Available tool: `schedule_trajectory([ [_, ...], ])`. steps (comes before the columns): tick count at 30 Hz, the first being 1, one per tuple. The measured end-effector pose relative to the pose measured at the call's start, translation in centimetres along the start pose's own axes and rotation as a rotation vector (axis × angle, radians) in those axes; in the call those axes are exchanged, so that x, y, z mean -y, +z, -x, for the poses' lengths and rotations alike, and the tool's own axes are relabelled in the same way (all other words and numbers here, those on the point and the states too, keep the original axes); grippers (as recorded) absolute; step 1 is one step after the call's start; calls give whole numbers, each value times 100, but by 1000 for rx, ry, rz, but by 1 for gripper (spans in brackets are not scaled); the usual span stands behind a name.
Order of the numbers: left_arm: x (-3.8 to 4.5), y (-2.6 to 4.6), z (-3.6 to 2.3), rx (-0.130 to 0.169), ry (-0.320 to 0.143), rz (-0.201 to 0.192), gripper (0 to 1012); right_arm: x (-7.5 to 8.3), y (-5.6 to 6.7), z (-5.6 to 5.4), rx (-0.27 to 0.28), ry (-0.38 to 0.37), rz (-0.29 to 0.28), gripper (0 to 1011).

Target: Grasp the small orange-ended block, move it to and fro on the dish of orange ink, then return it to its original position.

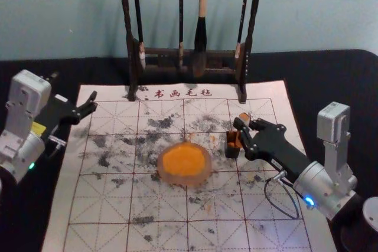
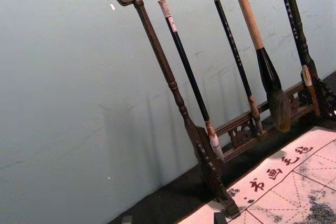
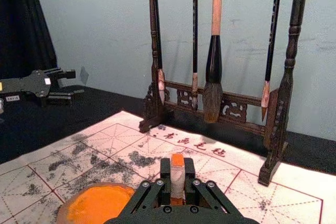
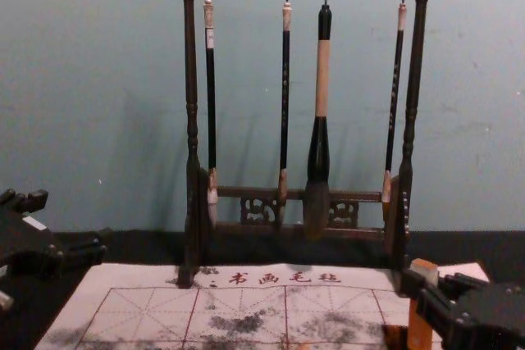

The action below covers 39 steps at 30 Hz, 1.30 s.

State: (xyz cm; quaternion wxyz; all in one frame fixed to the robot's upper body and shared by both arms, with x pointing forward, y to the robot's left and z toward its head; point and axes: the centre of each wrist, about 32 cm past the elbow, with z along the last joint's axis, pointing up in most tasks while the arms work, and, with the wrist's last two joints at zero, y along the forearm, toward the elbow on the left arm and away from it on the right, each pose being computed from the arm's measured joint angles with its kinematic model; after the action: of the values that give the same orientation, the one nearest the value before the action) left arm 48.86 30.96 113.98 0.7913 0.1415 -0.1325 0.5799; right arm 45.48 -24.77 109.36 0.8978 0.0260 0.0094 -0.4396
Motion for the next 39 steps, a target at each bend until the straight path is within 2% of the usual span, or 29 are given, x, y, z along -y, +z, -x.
schedule_trajectory([
  [18, 0, 0, 0, 0, 0, 0, 1001, -121, -26, -66, 13, 5, 16, 111],
  [39, 0, 0, 0, 0, 0, 0, 1001, -193, -82, -82, 7, 11, 57, 111],
])
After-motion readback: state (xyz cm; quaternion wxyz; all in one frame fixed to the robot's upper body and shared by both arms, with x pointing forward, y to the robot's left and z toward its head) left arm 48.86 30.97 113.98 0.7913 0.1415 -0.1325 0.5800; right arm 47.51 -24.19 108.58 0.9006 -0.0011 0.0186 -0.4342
